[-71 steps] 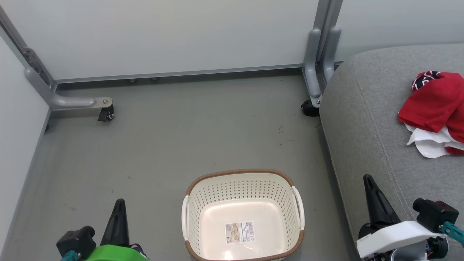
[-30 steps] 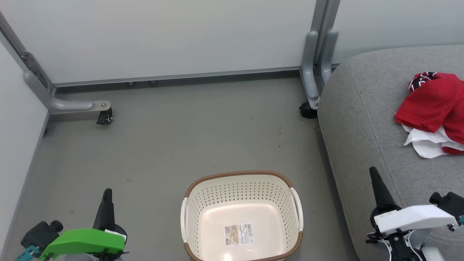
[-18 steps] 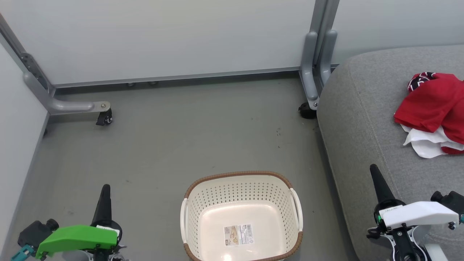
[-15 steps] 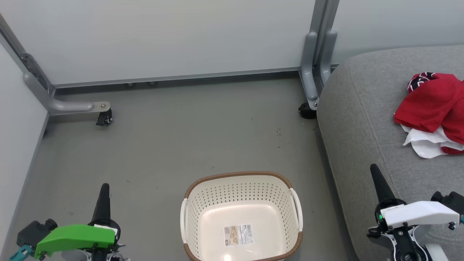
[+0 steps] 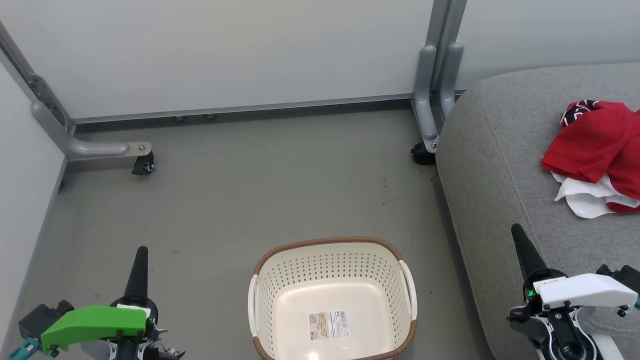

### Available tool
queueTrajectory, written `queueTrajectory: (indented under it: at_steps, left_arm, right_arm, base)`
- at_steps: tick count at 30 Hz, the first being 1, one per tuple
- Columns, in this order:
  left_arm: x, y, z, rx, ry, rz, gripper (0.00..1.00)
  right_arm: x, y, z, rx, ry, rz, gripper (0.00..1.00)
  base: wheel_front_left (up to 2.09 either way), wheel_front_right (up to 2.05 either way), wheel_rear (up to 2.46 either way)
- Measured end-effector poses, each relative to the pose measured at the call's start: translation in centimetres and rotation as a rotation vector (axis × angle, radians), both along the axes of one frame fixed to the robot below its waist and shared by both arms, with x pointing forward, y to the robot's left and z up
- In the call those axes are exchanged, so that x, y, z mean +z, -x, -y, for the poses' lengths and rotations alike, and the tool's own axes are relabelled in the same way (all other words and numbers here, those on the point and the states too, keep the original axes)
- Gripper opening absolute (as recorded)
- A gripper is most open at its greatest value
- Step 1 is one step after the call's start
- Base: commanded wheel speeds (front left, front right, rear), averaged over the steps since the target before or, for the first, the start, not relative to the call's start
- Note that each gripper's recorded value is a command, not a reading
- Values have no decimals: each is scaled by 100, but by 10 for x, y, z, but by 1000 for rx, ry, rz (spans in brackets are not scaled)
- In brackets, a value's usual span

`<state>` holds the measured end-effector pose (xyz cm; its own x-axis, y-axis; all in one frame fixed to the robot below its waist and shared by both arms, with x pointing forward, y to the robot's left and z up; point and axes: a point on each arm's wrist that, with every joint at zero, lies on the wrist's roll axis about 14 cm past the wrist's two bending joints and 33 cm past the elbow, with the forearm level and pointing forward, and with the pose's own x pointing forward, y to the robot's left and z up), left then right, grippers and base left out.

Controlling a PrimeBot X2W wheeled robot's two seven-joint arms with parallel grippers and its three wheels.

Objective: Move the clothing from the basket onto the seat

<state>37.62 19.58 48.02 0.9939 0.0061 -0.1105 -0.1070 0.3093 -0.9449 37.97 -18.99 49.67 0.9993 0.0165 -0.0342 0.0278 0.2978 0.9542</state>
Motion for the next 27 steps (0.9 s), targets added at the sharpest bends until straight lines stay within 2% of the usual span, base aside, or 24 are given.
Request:
queueTrajectory:
  at_steps: [27]
  left_arm:
    - [16,-8,-3,10,222,66,0]
  right_arm:
    - [6,-6,6,-16,-212,14,0]
  base:
    - [0,0,0]
